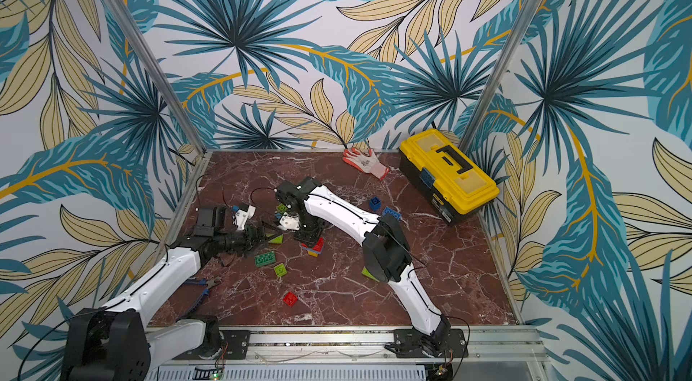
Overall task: Assemble a carrot with lego
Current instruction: Assemble the lego brick with the lego brick.
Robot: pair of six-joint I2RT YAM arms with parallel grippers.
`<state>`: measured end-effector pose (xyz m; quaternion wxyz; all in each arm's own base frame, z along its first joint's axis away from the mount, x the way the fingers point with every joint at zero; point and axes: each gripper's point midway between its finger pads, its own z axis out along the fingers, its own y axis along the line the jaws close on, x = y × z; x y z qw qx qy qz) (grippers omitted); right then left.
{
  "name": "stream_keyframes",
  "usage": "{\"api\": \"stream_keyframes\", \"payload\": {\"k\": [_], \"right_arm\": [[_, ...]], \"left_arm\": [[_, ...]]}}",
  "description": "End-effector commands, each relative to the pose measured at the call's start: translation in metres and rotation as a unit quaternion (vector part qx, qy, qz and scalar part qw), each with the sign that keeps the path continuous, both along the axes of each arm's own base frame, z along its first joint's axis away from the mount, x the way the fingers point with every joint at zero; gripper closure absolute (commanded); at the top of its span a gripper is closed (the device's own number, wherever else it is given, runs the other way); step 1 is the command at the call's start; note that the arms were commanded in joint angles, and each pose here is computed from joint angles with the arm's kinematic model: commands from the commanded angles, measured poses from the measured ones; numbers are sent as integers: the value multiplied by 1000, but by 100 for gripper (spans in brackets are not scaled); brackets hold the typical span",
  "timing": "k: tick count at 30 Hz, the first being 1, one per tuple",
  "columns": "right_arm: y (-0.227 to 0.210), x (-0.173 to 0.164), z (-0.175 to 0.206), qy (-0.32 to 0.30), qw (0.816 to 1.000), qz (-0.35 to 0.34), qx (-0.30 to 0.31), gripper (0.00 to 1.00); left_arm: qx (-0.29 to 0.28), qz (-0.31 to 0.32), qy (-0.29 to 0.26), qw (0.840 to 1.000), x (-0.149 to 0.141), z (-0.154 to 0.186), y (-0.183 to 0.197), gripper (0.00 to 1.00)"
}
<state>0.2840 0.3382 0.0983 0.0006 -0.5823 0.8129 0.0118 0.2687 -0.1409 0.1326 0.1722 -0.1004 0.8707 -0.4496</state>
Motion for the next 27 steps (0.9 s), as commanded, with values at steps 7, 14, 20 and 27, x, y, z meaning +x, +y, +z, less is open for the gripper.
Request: {"api": "stream_keyframes", "payload": {"k": [7,14,20,27], "right_arm": [[-17,-9,-49,39,996,5,-75,70],[-18,-8,-67,46,995,0,-87,71],[-18,-18,-84,62,994,-9,-86,72],[-10,-11,-68,44,997,-15,-57,71]], "left_arm": [[0,-1,-16,1000,6,8,2,1],[1,0,-16,1000,6,8,2,1],[1,0,-17,1000,7,8,2,1],[1,-1,-17,1000,7,7,2,1]]}}
